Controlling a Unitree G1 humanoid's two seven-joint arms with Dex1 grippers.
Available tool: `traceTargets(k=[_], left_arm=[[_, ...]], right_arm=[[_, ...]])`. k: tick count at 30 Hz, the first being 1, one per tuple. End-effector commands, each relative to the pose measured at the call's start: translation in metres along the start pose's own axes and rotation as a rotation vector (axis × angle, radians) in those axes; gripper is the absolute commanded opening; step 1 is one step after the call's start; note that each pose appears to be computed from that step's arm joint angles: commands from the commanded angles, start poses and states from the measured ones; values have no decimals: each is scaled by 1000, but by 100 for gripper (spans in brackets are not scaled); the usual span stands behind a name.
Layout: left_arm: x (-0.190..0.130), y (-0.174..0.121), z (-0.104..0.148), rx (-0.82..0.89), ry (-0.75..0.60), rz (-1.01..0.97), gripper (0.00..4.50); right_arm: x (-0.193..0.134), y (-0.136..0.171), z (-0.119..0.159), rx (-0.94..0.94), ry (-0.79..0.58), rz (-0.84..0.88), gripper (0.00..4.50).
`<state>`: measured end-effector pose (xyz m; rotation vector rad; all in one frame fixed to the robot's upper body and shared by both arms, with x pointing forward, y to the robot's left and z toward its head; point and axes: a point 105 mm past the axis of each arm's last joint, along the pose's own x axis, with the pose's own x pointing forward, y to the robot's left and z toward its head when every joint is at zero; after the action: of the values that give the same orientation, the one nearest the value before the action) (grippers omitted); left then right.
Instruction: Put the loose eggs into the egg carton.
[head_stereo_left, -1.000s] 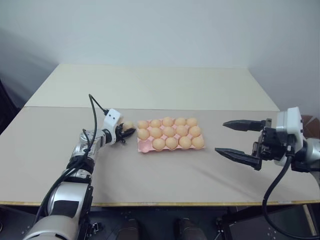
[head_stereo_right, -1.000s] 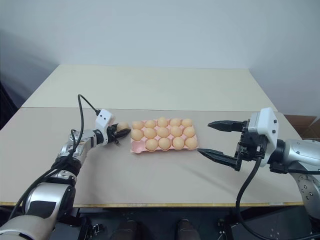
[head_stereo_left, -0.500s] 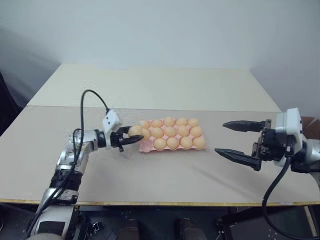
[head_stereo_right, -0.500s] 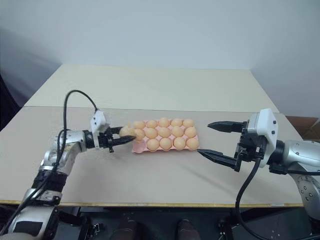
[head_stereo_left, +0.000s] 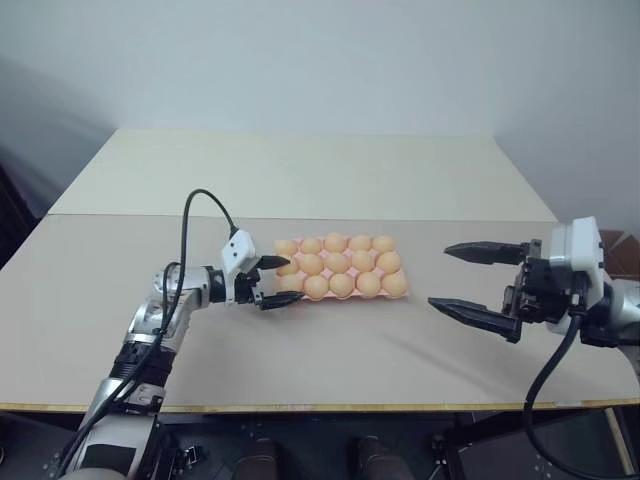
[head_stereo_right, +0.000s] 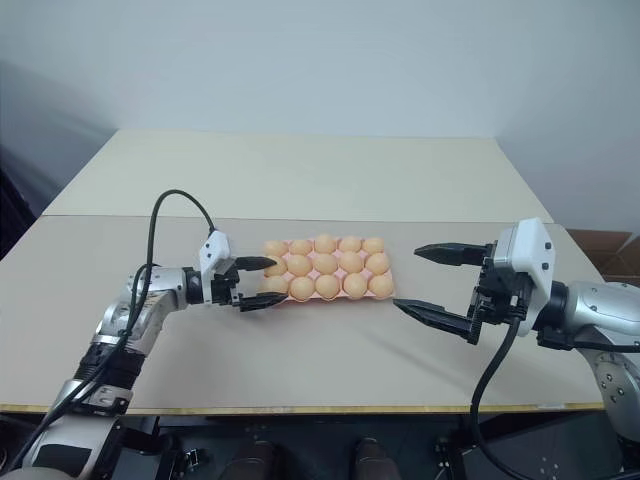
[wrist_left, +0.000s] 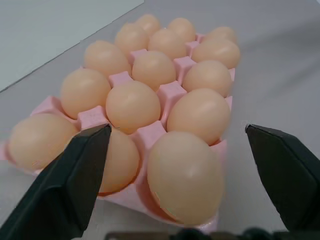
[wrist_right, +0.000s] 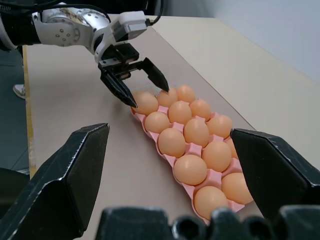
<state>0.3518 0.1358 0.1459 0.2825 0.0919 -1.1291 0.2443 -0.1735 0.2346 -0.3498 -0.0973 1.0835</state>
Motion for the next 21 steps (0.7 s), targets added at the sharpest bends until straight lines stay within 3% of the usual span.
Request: traceTargets(k=[1, 6, 13, 21], left_arm=[[-31, 8, 29, 52, -73, 48, 449], [-88, 8, 34, 40, -36, 129, 449], [-157, -17, 33, -46, 22, 242, 449], [-175, -50, 32, -111, 20, 346, 449]], right_arm=[[-2, 1, 11, -37, -39, -5, 450], [-1, -2, 9, -30, -39, 9, 450], [0, -7, 5, -20, -39, 35, 450], [6, -16, -2, -7, -30, 80, 450]])
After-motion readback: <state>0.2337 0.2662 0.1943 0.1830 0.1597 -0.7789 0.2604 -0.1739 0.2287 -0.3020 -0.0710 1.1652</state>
